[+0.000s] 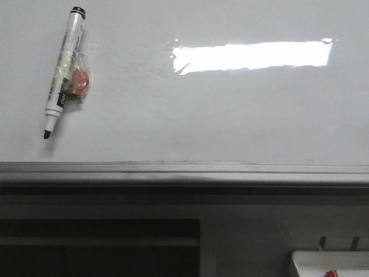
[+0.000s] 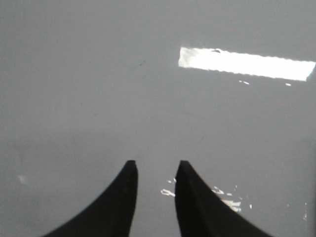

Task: Write number 2 on whiteboard

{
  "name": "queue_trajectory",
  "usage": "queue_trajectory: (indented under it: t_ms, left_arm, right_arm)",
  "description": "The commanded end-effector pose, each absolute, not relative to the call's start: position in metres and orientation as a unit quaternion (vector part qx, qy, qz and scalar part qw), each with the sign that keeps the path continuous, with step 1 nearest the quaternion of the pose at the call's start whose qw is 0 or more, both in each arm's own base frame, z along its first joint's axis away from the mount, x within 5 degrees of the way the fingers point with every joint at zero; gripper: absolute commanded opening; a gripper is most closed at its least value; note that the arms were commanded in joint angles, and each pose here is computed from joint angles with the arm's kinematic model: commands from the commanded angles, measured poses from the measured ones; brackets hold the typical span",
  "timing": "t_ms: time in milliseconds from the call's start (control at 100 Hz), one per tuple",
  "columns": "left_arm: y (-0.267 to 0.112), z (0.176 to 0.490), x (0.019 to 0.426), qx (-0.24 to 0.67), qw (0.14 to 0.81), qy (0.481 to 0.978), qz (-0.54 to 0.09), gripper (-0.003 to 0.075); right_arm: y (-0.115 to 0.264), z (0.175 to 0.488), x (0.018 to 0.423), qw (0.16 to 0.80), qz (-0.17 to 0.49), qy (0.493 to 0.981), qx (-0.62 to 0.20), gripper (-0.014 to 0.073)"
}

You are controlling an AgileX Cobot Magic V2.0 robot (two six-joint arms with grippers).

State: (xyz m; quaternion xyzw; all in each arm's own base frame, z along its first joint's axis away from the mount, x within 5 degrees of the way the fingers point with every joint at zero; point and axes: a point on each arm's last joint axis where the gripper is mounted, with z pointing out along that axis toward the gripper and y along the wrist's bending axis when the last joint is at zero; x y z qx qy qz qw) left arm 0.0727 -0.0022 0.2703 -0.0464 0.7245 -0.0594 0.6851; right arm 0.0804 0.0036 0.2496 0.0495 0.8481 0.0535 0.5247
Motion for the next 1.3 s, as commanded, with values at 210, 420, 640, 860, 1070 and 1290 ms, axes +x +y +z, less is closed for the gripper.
queue_trajectory:
  t_ms: [210, 420, 640, 860, 1070, 1290]
  left_arm:
    - [-0.012, 0.274, 0.092, 0.018, 0.681, 0.728, -0.073, 0.0337]
    - [-0.044, 0.274, 0.101, 0.118, 0.665, 0.719, -0.166, 0.0337]
    - [-0.08, 0.261, 0.119, 0.17, 0.621, 0.731, -0.225, 0.0337]
    - [-0.109, 0.253, 0.145, 0.182, 0.584, 0.758, -0.227, 0.0337]
    - [-0.129, 0.247, 0.169, 0.189, 0.559, 0.778, -0.215, 0.0337]
    - [-0.133, 0.233, 0.178, 0.161, 0.528, 0.806, -0.214, 0.0204]
  right_arm:
    - [0.006, 0.263, 0.084, 0.546, 0.06, 0.835, 0.035, -0.006]
    - [0.007, 0.265, 0.084, 0.556, 0.052, 0.829, 0.008, -0.006]
    - [0.011, 0.265, 0.084, 0.559, 0.064, 0.827, -0.009, -0.006]
    - [0.011, 0.266, 0.084, 0.559, 0.066, 0.826, -0.011, -0.006]
    - [0.011, 0.266, 0.084, 0.559, 0.066, 0.826, -0.011, -0.0061]
    - [0.011, 0.266, 0.084, 0.559, 0.066, 0.826, -0.01, -0.0061]
